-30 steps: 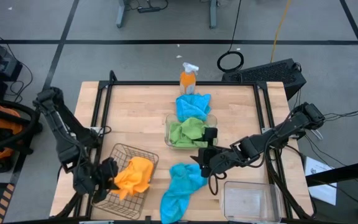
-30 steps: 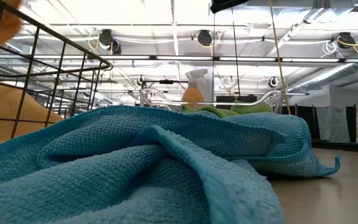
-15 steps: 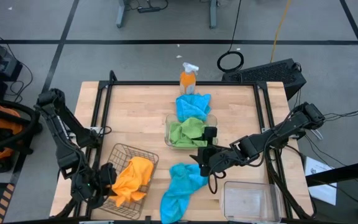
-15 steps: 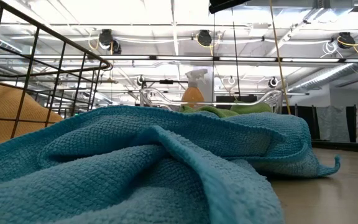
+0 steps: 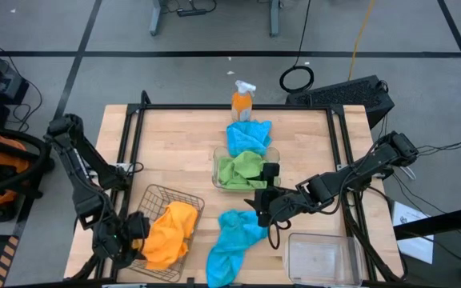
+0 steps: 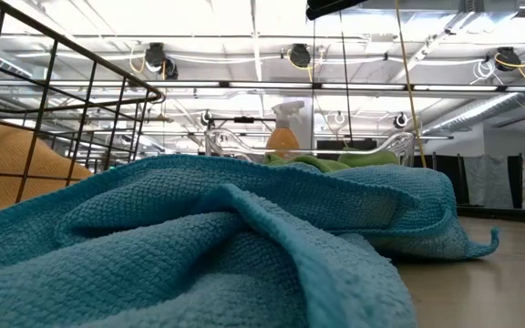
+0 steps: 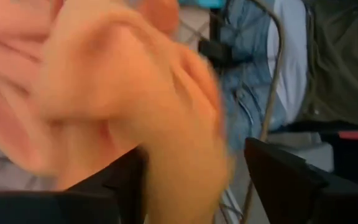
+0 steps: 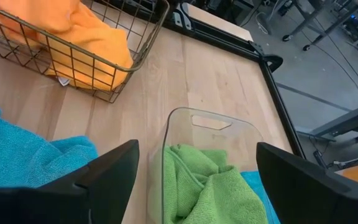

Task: Sort microfiber towel by color & place in baskets
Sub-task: Put the yellow towel into the mesh basket, then put the top blue towel into the bottom transparent bin

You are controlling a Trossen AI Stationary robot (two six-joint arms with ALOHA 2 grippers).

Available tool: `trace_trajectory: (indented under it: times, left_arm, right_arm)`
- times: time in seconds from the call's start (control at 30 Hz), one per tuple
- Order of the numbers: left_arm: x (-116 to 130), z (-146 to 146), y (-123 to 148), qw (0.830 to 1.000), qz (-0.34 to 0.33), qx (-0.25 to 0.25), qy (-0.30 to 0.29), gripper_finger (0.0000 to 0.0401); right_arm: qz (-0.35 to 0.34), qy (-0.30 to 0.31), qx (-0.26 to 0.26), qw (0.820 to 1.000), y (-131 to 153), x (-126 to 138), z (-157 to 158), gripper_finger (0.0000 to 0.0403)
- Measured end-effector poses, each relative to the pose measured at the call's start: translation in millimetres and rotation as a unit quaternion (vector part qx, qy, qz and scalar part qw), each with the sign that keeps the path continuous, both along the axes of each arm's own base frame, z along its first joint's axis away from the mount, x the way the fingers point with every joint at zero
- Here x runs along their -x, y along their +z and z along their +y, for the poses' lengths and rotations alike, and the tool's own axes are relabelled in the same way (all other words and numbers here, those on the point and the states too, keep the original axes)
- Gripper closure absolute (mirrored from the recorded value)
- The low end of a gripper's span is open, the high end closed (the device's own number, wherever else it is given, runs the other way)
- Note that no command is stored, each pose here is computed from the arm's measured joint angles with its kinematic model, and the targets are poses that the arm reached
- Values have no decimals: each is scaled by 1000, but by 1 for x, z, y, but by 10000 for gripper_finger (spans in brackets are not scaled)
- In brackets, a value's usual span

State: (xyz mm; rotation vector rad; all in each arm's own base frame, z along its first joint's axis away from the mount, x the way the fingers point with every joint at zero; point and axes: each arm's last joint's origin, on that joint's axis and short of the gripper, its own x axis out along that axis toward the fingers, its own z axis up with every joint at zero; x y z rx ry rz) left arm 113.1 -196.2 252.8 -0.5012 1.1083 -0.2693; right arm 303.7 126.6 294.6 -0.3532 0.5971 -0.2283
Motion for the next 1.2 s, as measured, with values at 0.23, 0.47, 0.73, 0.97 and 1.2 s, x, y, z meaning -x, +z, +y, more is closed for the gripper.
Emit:
trace_trajectory:
  times: [0.23,0.47,0.73,0.97,1.2]
  left_arm:
    - [-2,2,0,998,56,36,-4,142]
    - [-13,9,1,1000,12,6,1,141]
    - [-43,34,3,963,-173,-205,7,141]
    - [-73,60,18,859,-288,-414,83,141]
    - [-108,84,35,833,-349,-430,12,141]
  right_arm:
    - [1,1,2,1000,0,0,0,90]
    - [1,2,3,1000,0,0,0,90]
    - [4,-5,5,1000,0,-2,-5,90]
    - [14,-19,11,1000,-2,-5,-16,90]
    - [48,-134,-2,990,-9,-10,-66,90]
